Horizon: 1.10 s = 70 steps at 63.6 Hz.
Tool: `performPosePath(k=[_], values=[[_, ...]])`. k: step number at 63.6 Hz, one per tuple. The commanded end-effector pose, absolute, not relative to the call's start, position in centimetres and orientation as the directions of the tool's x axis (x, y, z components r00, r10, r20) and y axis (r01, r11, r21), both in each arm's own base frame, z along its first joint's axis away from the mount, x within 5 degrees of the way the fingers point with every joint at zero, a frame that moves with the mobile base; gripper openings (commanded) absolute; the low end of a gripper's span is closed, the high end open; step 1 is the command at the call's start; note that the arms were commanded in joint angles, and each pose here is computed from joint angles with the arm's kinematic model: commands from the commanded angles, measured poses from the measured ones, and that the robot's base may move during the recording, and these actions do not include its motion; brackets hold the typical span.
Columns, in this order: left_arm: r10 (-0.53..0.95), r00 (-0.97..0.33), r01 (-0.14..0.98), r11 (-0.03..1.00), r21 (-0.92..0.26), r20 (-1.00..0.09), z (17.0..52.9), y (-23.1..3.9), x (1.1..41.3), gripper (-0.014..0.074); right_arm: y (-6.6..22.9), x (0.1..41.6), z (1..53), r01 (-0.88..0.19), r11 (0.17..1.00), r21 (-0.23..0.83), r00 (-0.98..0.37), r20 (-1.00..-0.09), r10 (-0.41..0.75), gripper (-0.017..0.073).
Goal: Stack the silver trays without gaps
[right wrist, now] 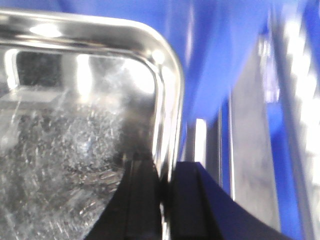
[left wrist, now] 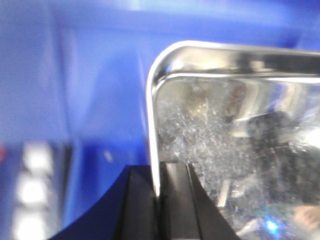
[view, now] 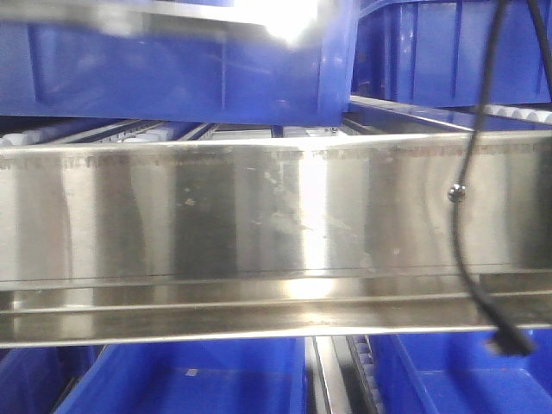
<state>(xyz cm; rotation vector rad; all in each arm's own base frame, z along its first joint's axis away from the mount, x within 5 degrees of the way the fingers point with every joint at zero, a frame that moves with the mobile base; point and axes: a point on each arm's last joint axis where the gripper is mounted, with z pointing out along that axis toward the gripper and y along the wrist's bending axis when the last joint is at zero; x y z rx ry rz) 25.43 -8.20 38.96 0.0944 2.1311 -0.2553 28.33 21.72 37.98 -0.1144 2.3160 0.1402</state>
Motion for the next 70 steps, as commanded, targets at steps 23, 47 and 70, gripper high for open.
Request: performPosePath(k=[23,47,70], values=[[-0.090,-0.385,0.210,0.961,-0.182,-0.919,44.2,-8.3,24.8,-0.0017,21.9,27.8,43.9,-0.168,0.983,0.074,-0.511,-0.859,-0.022,-0.0078],[-0.098,-0.283,0.237,0.957,-0.169,-0.954,45.2,-8.4,25.1,-0.0017,21.9,27.9,44.5,-0.187,0.981,0.058,-0.456,-0.890,-0.034,-0.0078],[-0.111,-0.215,0.256,0.952,-0.166,-0.970,45.8,-8.5,25.2,-0.0017,22.5,28.1,45.7,-0.266,0.962,0.057,-0.333,-0.942,-0.037,-0.0078]])
